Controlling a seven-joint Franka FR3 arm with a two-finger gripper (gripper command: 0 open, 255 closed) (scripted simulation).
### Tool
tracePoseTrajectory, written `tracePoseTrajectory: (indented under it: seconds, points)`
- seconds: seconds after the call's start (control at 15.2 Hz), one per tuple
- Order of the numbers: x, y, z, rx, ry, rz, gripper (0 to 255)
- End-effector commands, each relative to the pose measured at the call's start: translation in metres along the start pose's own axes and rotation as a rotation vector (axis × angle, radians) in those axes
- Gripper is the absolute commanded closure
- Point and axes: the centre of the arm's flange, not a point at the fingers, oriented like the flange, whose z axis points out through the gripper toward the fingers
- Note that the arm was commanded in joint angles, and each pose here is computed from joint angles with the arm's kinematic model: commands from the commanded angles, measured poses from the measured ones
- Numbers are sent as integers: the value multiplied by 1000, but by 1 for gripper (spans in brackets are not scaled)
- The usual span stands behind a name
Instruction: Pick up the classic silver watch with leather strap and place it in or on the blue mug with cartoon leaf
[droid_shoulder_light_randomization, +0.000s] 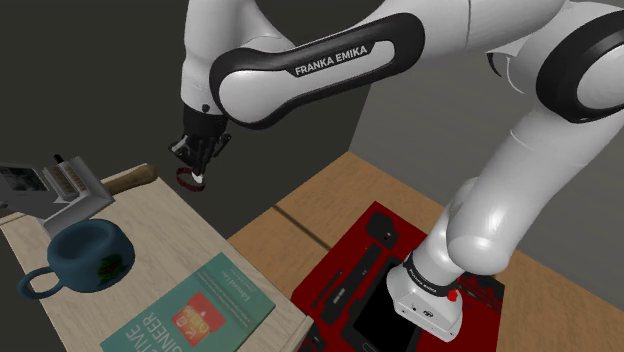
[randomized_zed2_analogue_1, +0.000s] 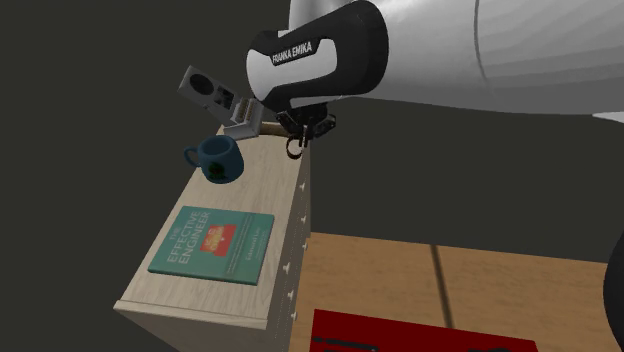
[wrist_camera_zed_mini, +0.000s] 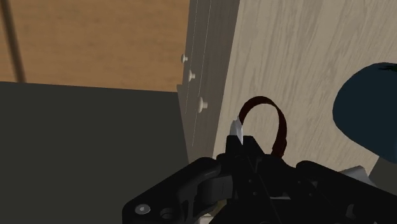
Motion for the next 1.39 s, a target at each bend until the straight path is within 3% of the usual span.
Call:
tracePoseTrajectory:
  seconds: [0.0, 0.92, 1.32]
  points:
    - [2, -1, -11, 0, 0, 0, 255]
    - [14, -9, -79, 0, 0, 0, 255]
    - [15, -88, -79, 0, 0, 0, 255]
